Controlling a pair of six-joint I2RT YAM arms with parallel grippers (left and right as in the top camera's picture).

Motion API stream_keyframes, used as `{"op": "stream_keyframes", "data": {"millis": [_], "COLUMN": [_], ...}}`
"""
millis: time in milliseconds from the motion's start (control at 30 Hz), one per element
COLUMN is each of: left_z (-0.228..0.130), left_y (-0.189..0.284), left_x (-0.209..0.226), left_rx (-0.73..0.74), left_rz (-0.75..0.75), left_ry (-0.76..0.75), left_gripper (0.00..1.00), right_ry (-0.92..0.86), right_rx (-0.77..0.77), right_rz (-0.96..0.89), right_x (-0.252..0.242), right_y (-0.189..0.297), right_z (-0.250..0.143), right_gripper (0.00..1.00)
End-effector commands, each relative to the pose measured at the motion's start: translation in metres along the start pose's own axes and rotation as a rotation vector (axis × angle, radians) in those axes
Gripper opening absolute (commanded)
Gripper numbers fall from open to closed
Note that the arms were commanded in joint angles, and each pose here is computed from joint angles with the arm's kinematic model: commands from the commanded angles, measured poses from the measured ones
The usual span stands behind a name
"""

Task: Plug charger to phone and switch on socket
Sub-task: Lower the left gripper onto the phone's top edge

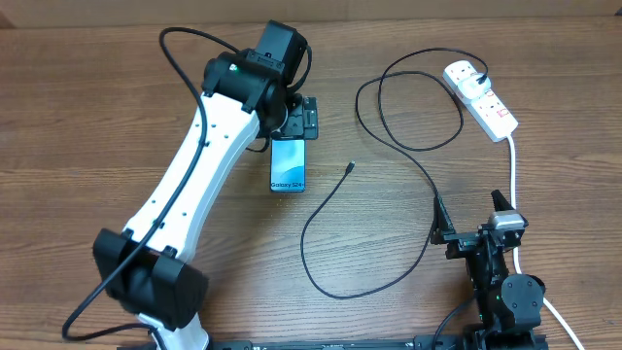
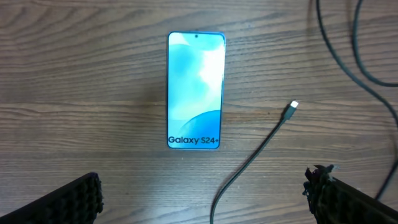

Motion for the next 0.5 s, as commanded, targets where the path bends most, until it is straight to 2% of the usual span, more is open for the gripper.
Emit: {"op": "stream_keyframes", "data": {"millis": [0, 467], "left_z": [0.001, 0.011], "left_y": [-0.018, -0.052], "left_x": [-0.004, 0.0], "left_rx": [0.042, 0.07], "left_rz": [0.005, 0.022], "left_ry": [-0.026, -0.009], "left_gripper": [1.0, 1.0], "right_ry": [0.004, 0.004], "right_rx": [-0.009, -0.009], "right_rz": [-0.004, -0.004], "right_x": [-0.001, -0.001], "right_y": [0.0, 0.0], "right_z": [-0.001, -0.001], "right_gripper": [1.0, 1.0]}}
Point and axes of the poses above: each gripper's point midway between its finger pads, its own y axis back along the fingers, its own x axis along the line the jaws close on, z = x × y, the point moved 7 cm from there along y, back along the fingers, and after that the axes turned 11 degrees about -y, right-handed, at the moved point
